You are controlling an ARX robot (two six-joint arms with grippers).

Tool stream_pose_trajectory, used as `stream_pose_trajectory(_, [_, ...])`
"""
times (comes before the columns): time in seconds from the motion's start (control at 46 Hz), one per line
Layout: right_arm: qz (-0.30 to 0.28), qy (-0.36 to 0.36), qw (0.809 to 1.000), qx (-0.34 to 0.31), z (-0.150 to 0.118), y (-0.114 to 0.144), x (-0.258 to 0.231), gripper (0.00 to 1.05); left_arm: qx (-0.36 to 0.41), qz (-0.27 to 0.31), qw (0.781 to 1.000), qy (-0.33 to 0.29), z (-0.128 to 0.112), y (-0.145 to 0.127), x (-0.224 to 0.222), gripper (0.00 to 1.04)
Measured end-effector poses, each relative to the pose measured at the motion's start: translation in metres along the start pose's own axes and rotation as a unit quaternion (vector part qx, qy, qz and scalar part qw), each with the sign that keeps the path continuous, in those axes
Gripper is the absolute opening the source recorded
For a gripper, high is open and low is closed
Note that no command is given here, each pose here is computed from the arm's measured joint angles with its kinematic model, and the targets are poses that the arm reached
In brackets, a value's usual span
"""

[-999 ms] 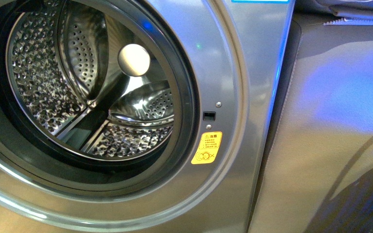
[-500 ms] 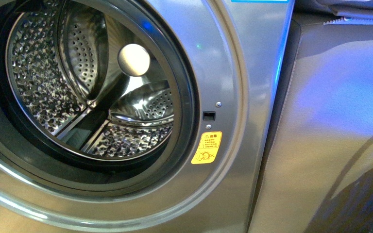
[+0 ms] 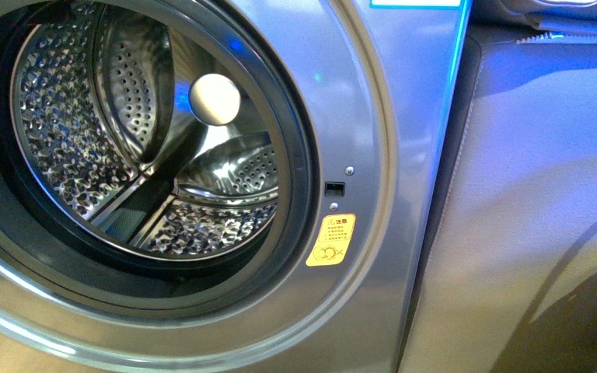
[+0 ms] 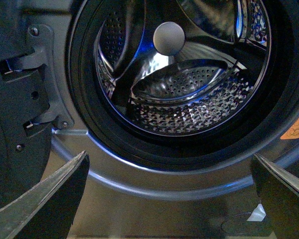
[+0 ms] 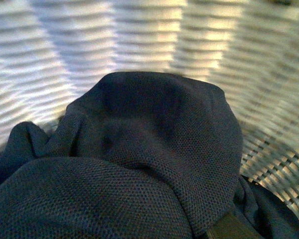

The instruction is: Put clothes into washing machine

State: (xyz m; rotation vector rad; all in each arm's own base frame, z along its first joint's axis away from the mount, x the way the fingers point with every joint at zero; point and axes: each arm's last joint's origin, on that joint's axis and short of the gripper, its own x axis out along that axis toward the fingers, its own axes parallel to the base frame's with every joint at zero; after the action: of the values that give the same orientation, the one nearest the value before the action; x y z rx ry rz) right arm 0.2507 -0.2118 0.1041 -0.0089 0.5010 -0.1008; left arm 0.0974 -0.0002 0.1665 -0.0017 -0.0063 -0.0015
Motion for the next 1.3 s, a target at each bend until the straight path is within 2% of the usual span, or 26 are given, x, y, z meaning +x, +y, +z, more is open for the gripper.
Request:
stream_pose_trajectory(0.087, [0.004,-0.052,0.999,-0.015,0.037,0.006,-0.025,0.06,0.0,0.0,1.0,0.0,0.0,0.0,0.0,0.98])
stream_pose_trajectory(0.391, [0.009,-0.181,0.982,-0.059,0.124,0.021,-0.092,0.06,0.0,0.0,1.0,0.0,0.0,0.0,0.0,0.98])
stream_pose_trajectory(0.586, [0.02,-0.278,0.955,-0.1,0.192,0.037,-0.144,0.06,0.0,0.0,1.0,0.0,0.0,0.0,0.0,0.98])
stream_pose_trajectory(0.673, [0.038,-0.326,0.938,-0.111,0.225,0.049,-0.166,0.06,0.0,0.0,1.0,0.0,0.0,0.0,0.0,0.98])
stream_pose_trajectory(0.869, [0.08,-0.398,0.907,-0.109,0.272,0.076,-0.198,0.06,0.0,0.0,1.0,0.0,0.0,0.0,0.0,0.98])
stream_pose_trajectory(0.956, [0.114,-0.435,0.887,-0.109,0.3,0.102,-0.22,0.06,0.0,0.0,1.0,0.0,0.0,0.0,0.0,0.98])
stream_pose_trajectory(1.108, [0.171,-0.462,0.862,-0.12,0.332,0.158,-0.253,0.06,0.0,0.0,1.0,0.0,0.0,0.0,0.0,0.98])
stream_pose_trajectory(1.303, [0.243,-0.465,0.837,-0.154,0.356,0.243,-0.275,0.06,0.0,0.0,1.0,0.0,0.0,0.0,0.0,0.98])
